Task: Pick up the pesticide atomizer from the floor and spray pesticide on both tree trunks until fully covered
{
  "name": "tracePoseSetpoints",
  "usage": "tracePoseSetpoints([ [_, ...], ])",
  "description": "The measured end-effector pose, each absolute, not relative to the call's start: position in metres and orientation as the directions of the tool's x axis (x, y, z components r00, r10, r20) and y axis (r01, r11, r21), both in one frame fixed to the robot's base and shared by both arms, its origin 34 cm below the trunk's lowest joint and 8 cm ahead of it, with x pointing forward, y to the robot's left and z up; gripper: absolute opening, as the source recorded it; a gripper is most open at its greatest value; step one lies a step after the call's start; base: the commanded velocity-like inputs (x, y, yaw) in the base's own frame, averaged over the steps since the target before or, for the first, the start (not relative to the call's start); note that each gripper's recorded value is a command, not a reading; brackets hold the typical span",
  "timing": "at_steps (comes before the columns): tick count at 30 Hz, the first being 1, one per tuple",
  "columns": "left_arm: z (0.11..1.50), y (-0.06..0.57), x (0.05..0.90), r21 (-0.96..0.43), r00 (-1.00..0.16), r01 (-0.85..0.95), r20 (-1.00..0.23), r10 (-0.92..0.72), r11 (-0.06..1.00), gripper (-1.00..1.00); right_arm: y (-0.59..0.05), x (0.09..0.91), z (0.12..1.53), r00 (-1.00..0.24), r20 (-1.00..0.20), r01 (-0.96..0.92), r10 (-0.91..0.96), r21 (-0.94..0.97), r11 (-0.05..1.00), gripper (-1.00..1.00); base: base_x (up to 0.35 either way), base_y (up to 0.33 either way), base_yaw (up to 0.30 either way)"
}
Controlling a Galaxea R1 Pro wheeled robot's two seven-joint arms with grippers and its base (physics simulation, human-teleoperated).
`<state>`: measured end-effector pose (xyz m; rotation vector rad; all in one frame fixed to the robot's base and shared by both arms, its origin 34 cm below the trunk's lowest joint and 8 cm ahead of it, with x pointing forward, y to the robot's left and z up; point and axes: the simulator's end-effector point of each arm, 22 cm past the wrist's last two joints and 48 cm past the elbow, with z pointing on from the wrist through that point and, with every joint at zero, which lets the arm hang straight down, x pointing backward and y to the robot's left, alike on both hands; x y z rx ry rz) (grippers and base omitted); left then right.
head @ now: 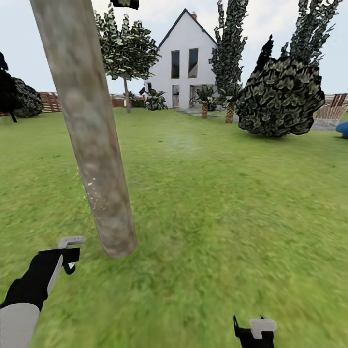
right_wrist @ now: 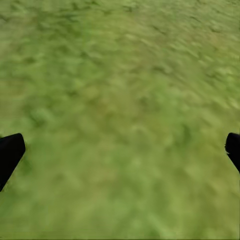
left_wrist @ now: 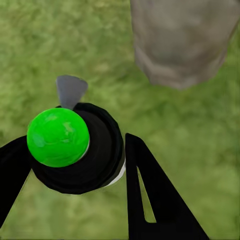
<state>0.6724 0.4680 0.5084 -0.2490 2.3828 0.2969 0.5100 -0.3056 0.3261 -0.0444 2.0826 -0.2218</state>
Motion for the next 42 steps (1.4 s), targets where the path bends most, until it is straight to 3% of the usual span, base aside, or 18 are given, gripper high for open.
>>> tracePoseSetpoints([
  [16,0.514,0.475,0.673,0.151,-0.72,-0.272,-0.688,-0.097,0.95,-1.0,-0.306,0.51,0.326,-0.5,-0.857,0.06,-0.124,-0.177,0.982,1.0,0.051,-0.22,0.135],
  [42,0.516,0.477,0.674,0.157,-0.716,-0.276,-0.692,-0.093,0.948,-1.0,-0.308,0.51,0.326,-0.5,-0.857,0.061,-0.125,-0.179,0.982,1.0,0.009,-0.271,0.004],
])
